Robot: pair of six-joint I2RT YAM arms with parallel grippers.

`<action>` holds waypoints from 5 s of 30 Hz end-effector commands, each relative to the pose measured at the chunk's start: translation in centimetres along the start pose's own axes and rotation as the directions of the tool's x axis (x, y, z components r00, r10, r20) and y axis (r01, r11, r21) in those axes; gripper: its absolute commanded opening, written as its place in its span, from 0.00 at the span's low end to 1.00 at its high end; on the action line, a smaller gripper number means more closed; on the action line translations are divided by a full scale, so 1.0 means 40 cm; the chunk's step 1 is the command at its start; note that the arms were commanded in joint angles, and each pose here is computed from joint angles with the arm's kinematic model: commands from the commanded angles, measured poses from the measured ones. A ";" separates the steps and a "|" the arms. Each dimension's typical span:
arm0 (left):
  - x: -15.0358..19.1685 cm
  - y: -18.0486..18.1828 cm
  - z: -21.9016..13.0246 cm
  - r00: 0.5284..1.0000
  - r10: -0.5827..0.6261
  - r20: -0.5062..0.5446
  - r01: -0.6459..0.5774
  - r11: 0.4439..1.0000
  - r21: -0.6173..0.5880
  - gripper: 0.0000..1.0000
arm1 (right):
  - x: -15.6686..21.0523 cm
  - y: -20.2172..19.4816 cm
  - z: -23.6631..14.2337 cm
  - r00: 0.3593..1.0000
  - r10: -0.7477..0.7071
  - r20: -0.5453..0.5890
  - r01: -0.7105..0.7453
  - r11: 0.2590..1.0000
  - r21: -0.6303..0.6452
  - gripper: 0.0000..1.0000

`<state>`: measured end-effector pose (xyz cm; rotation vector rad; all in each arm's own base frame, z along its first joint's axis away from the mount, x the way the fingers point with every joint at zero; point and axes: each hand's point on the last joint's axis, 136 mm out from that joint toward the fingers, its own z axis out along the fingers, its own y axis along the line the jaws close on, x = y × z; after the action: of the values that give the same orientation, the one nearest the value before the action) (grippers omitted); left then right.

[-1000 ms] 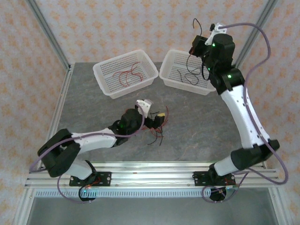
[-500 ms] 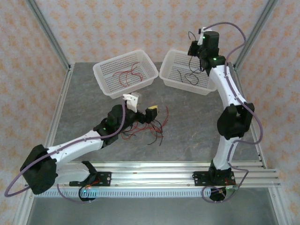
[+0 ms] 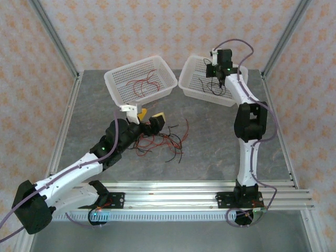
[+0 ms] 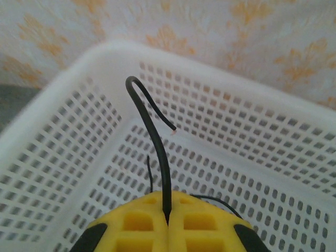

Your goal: Untangle the cables

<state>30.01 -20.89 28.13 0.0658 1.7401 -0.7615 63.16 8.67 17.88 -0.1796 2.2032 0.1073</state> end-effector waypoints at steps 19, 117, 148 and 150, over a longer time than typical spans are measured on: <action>-0.041 0.047 -0.028 0.998 -0.041 -0.037 0.034 0.984 -0.174 0.90 | 0.174 -0.060 0.121 0.975 0.040 -0.220 -0.032 0.999 0.038 0.19; 0.229 0.380 0.060 0.864 -0.261 -0.430 -0.061 0.794 -0.605 0.20 | 0.482 0.572 -0.622 0.749 0.546 -0.374 -0.662 0.610 -0.435 0.27; 0.377 0.507 0.026 0.792 -0.370 -0.486 -0.094 0.713 -0.695 0.14 | 0.542 0.492 -0.645 0.787 0.531 -0.315 -0.615 0.716 -0.330 0.28; 0.375 0.506 0.019 0.791 -0.368 -0.488 -0.098 0.712 -0.696 0.15 | 0.541 0.493 -0.645 0.788 0.529 -0.316 -0.614 0.717 -0.331 0.28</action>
<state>34.77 -11.68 4.79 -0.3621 2.6083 -0.1658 26.87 23.01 16.21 0.2995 2.3418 0.9990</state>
